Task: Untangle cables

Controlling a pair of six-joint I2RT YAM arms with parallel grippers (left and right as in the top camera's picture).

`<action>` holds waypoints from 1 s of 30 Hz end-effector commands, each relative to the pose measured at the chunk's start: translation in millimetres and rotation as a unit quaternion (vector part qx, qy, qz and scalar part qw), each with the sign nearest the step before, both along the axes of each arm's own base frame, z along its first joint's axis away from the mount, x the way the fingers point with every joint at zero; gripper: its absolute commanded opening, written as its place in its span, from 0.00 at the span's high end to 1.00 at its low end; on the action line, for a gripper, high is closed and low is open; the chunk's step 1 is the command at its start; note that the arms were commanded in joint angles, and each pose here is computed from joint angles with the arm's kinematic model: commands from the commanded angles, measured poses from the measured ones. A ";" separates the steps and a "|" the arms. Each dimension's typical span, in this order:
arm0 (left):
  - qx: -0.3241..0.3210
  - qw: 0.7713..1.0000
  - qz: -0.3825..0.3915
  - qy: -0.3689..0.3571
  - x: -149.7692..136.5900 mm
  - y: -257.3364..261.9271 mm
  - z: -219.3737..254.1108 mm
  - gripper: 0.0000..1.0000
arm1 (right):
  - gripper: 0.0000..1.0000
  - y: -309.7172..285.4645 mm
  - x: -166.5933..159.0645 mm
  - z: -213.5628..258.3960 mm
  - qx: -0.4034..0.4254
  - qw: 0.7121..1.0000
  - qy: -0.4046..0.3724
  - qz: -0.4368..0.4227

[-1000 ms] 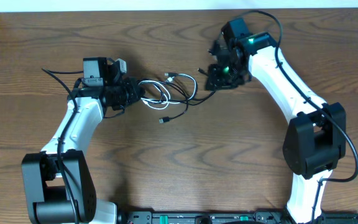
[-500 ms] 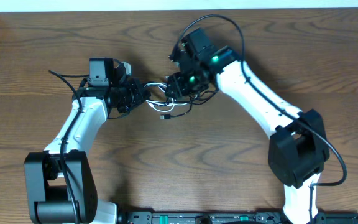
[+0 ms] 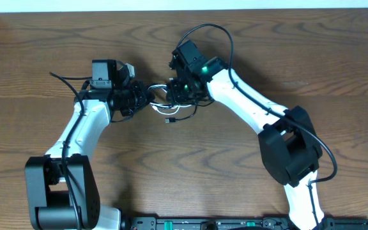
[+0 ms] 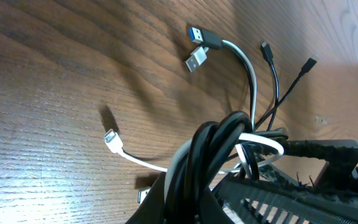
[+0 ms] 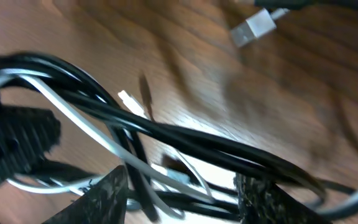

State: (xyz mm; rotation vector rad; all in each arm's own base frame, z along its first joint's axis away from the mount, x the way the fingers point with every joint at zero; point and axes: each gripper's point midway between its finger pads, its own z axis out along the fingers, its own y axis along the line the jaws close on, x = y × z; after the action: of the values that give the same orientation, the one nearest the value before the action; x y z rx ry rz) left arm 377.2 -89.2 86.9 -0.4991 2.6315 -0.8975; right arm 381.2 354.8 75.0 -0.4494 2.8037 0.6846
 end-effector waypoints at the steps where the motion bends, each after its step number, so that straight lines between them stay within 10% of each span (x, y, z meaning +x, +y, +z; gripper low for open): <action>1: -0.023 1.000 -0.012 -0.007 0.0 -8.6 10.6 0.92 | 0.50 9.0 1.7 -13.2 0.002 1.000 0.005 -0.018; 9: -0.023 1.000 -0.012 -0.007 0.0 -8.5 10.5 0.92 | 0.99 6.2 12.8 -15.7 -0.005 0.999 -0.014 -0.032; 15: -0.022 1.000 -0.012 -0.007 0.0 -8.4 10.5 0.67 | 0.99 5.7 14.3 -15.2 -0.003 0.999 -0.011 -0.040; 30: -0.012 1.000 -0.008 -0.004 0.6 -5.6 5.6 0.67 | 0.99 19.6 15.3 -6.9 0.035 0.999 -0.012 -0.027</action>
State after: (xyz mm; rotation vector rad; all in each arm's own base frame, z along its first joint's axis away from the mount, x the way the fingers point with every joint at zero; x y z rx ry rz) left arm 375.4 -95.9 89.9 -0.4841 2.6304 -0.9476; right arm 398.8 371.2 71.0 -0.3714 2.7370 0.7210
